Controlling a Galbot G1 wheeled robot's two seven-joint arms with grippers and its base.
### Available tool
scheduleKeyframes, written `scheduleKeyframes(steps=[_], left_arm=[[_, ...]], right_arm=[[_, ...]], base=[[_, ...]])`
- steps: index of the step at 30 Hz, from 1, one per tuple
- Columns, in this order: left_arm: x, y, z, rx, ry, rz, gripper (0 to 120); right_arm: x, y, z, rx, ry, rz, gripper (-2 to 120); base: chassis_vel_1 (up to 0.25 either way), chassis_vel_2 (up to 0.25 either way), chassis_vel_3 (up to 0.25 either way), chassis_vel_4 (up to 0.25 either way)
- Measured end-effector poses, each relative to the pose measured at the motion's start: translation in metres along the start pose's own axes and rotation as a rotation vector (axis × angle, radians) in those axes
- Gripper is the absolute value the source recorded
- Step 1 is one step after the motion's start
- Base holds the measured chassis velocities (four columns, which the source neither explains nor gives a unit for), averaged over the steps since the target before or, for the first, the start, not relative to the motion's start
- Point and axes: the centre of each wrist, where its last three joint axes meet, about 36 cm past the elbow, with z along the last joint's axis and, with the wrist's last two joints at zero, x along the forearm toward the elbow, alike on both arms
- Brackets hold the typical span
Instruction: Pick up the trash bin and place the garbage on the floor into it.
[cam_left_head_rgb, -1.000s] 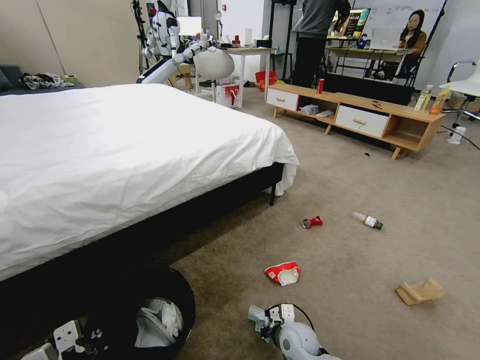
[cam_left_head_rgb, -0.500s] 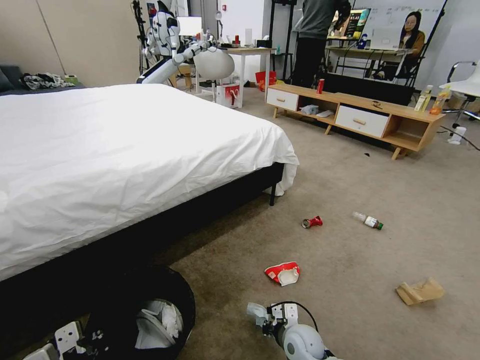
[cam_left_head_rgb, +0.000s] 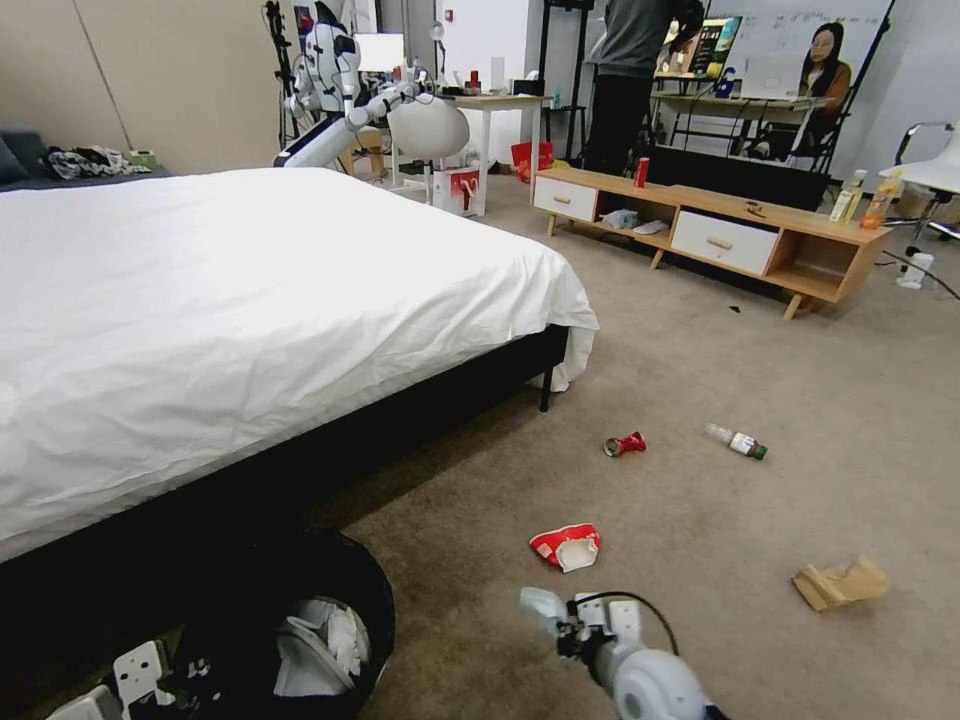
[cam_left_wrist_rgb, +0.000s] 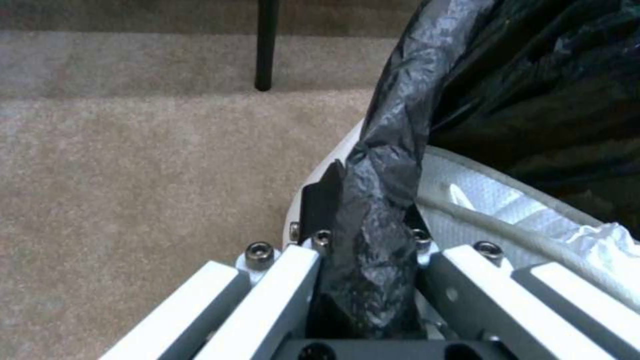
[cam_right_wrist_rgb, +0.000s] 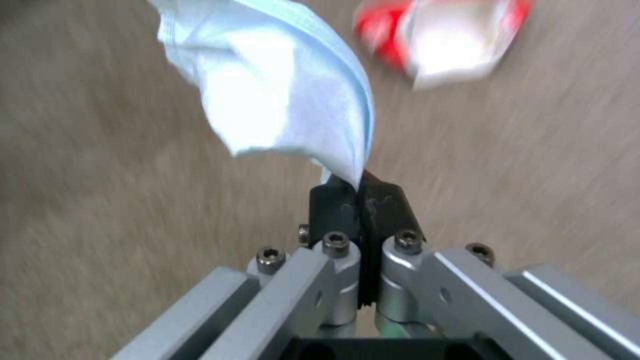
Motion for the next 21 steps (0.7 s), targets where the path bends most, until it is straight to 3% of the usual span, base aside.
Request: scheduleKeyframes(steps=[6,21], left_arm=[[0.007,-0.005,-0.010,0.041,-0.009,0.053,2],[0.002,-0.013,-0.031,0.091,-0.018,0.197,2]], right_arm=[[0.052,-0.016,-0.041,0.039,-0.226,-0.055,0],[0.151,-0.002,-0.096,0.155,-0.504,-0.244,0]], base=[[0.000,0.000,0.000,0.000],[0.000,0.000,0.000,0.000]])
